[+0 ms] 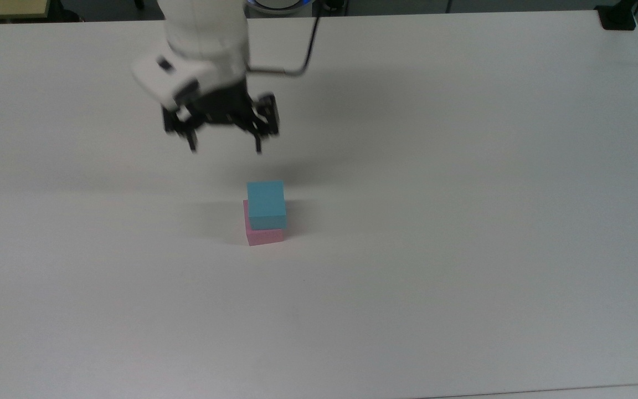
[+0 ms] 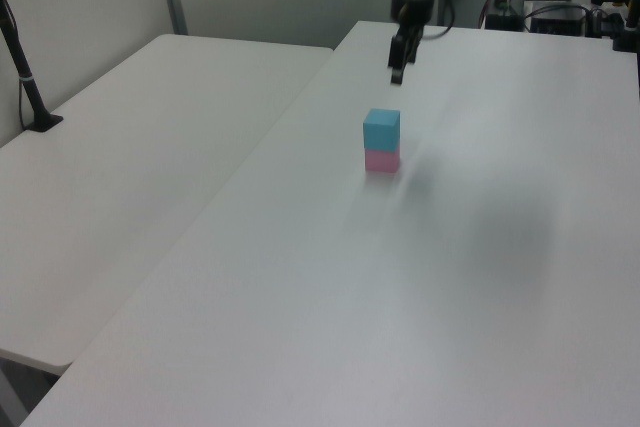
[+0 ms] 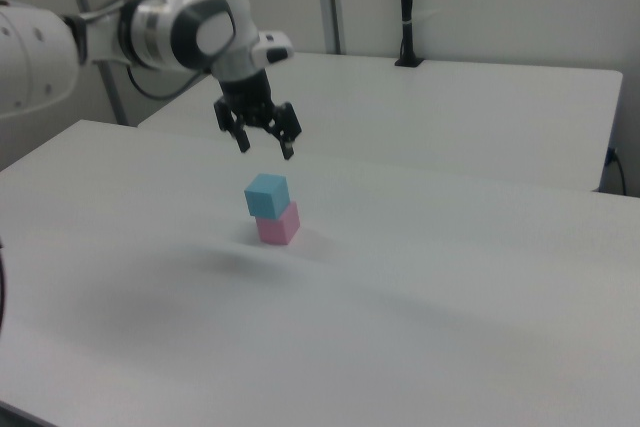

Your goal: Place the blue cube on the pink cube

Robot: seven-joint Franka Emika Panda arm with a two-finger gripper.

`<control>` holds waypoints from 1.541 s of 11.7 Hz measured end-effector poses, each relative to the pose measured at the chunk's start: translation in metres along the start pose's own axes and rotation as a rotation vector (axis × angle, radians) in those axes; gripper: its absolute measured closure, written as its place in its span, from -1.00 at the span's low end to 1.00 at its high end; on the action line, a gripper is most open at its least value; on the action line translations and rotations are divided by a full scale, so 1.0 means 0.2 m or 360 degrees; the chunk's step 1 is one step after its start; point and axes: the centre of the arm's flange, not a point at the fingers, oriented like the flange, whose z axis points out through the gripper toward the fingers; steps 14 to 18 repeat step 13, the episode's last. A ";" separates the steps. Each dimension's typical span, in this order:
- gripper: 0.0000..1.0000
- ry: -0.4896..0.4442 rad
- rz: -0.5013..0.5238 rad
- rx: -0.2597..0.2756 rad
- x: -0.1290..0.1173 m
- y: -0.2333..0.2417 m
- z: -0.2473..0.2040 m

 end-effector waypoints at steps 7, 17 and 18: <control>-1.00 -0.0139 0.0237 -0.0019 -0.53 0.20 -0.77; -1.00 -0.0148 0.0006 -0.0008 -0.58 0.22 -0.69; -1.00 -0.0148 0.0006 -0.0008 -0.58 0.22 -0.69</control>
